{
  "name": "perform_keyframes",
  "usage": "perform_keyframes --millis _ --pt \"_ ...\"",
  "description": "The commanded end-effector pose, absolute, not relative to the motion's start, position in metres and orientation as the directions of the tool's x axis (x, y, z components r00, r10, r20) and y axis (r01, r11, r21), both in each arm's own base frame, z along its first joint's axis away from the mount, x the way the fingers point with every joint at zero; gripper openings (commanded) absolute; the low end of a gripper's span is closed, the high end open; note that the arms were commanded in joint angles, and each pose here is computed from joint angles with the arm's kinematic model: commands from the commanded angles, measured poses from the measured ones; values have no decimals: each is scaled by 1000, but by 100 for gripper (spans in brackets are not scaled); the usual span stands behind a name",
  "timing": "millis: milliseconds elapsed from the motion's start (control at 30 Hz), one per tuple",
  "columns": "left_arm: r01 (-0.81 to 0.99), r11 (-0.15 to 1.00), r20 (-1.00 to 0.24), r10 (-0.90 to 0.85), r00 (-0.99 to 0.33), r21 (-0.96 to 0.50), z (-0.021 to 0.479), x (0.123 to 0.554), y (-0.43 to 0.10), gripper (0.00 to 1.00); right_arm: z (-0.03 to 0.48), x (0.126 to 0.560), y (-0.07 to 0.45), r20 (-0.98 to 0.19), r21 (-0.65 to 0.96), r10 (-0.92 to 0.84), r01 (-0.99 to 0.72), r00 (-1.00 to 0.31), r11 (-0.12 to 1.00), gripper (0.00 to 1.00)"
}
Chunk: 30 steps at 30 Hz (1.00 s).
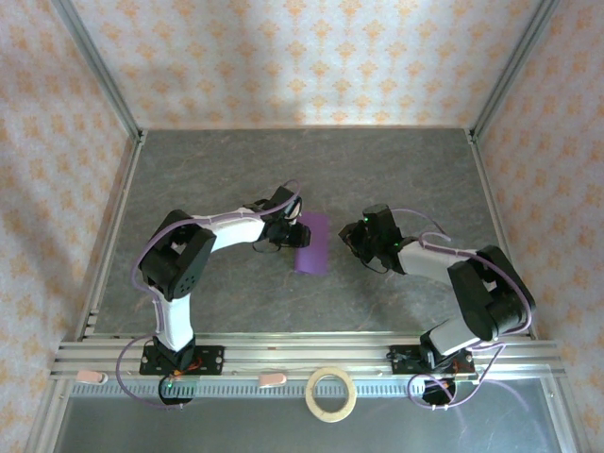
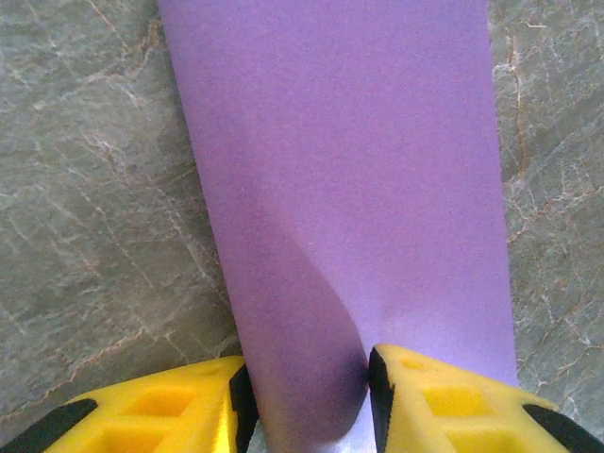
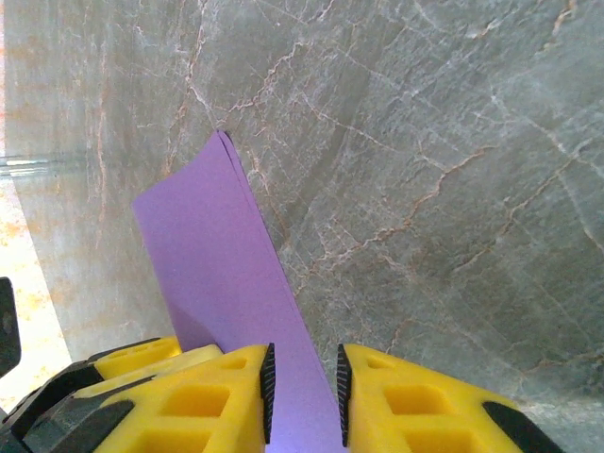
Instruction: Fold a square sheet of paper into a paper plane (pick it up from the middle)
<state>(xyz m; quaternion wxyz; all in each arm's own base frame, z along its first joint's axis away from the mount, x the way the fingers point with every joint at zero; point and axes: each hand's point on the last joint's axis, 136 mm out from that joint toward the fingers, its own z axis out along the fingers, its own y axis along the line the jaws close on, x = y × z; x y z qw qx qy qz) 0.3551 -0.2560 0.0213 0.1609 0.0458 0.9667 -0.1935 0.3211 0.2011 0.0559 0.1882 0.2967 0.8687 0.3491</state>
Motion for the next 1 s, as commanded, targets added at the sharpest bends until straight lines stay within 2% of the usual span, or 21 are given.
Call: perform_keyframes --millis 0,333,967 --pt "114 969 -292 47 -955 -218 -14 355 -226 44 54 324 201 -122 720 649 383 -751 579 26" --pt "125 975 -296 67 -953 -182 -16 358 -222 48 52 323 202 -114 720 644 384 -756 578 27" --pt "144 975 -294 89 -952 -168 -18 361 -223 47 52 323 209 -104 727 619 365 -778 581 27"
